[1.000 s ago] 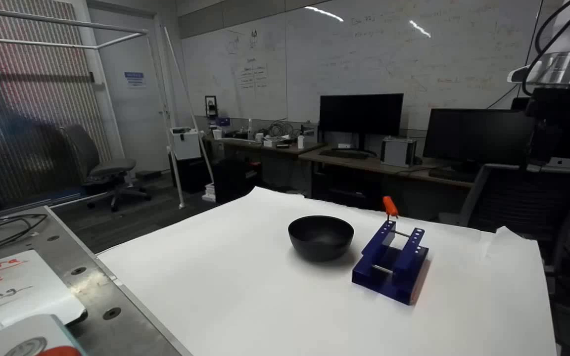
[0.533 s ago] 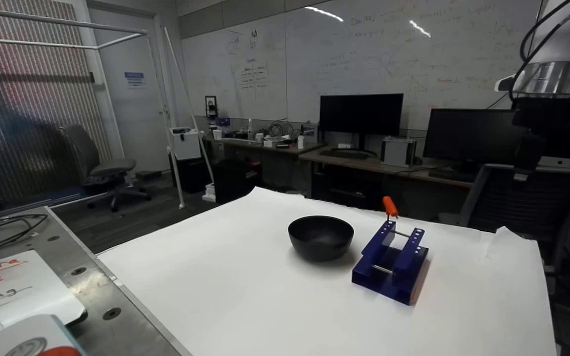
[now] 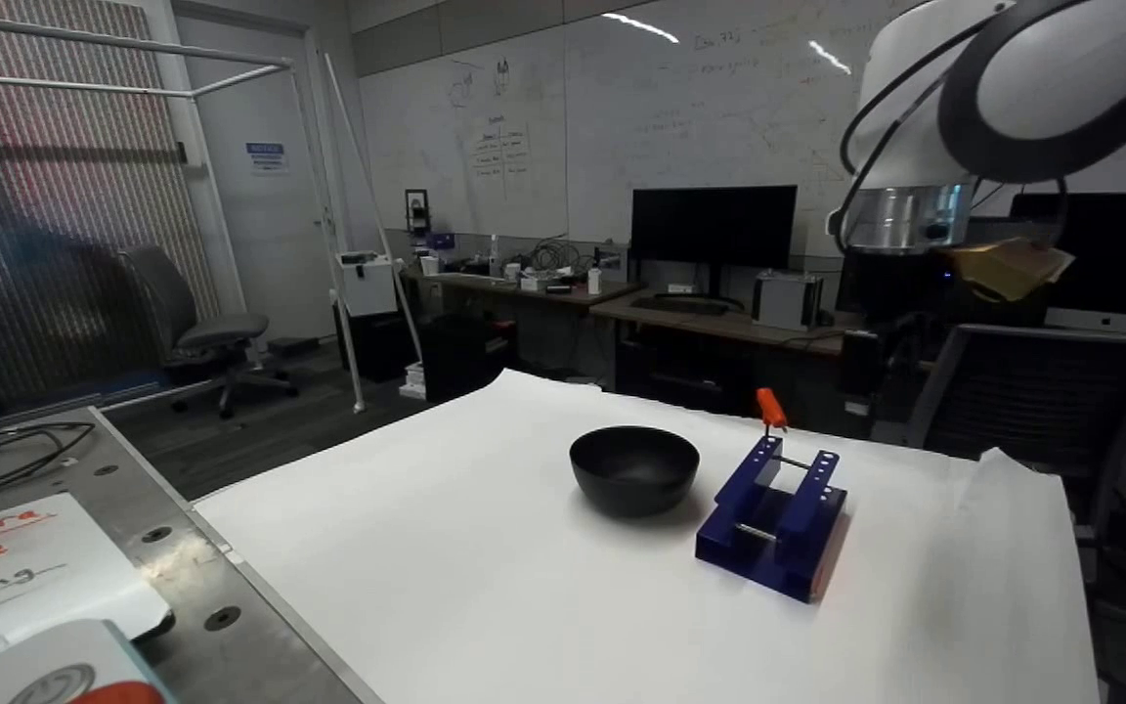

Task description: Put the red object in the bowl

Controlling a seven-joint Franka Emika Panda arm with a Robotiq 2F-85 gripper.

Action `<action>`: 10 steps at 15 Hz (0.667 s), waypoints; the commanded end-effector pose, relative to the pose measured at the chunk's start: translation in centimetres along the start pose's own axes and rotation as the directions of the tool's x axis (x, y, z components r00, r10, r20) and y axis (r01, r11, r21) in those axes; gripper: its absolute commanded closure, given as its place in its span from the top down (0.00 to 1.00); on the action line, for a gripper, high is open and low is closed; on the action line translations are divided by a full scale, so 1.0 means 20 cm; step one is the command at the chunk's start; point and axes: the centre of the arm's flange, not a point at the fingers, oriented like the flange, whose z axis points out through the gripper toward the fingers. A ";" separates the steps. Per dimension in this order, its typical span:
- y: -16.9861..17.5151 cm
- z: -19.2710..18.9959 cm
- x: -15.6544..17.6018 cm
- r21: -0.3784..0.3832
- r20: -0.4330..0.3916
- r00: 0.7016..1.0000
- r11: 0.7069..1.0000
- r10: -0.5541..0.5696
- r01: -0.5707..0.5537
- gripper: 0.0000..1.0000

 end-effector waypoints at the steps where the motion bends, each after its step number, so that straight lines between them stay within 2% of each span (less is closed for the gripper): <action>1: -0.11 0.03 0.30 -0.002 0.003 0.997 0.997 0.082 -0.082 1.00; 5: -0.10 0.11 0.47 -0.028 -0.052 0.983 0.983 0.177 -0.179 1.00; 10: 0.00 0.18 0.59 -0.077 -0.113 0.959 0.960 0.260 -0.270 1.00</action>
